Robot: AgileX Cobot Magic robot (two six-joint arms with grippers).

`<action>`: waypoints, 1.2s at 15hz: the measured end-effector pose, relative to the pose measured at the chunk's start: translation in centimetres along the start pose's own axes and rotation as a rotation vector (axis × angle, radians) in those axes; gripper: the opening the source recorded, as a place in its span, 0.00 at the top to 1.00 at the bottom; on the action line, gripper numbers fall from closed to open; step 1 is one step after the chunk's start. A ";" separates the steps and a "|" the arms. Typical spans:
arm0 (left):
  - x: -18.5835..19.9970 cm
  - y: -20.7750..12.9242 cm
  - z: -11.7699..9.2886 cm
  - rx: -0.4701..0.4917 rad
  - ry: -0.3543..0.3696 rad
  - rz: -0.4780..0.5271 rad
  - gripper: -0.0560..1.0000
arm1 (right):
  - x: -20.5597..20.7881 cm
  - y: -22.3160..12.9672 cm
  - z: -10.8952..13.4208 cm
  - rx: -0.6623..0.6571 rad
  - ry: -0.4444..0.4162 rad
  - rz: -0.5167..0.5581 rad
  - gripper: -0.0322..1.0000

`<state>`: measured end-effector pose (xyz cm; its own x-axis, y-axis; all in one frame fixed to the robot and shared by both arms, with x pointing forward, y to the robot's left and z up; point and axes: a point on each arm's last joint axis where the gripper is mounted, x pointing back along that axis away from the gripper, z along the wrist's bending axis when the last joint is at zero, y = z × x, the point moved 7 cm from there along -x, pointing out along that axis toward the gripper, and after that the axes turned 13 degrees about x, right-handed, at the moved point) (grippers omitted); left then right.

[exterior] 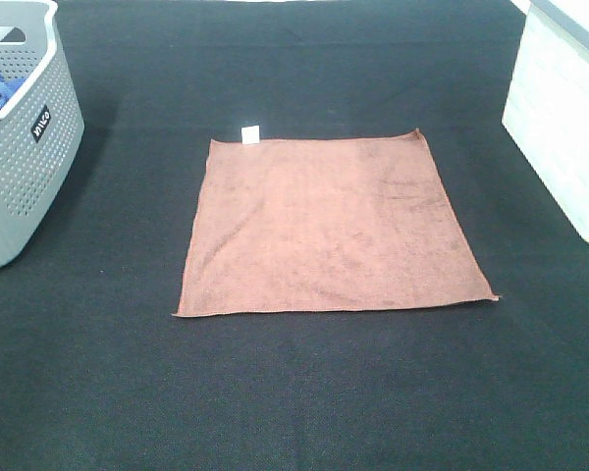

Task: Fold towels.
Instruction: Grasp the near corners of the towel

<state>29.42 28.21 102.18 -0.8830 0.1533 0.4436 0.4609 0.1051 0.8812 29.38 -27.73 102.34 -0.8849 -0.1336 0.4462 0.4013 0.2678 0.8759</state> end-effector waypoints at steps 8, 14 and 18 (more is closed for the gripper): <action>0.0 0.0 0.0 0.000 0.000 0.000 0.48 | 0.0 0.0 0.0 0.000 0.000 0.000 0.09; 0.0 0.0 0.0 0.000 0.000 0.000 0.48 | 0.0 0.0 0.0 0.000 0.000 0.000 0.09; 0.0 0.0 0.0 0.000 0.000 0.000 0.48 | 0.0 0.0 0.0 0.000 0.000 0.000 0.09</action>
<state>29.42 28.21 102.18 -0.8830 0.1533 0.4436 0.4609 0.1051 0.8812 29.38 -27.73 102.34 -0.8849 -0.1336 0.4462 0.4013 0.2678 0.8759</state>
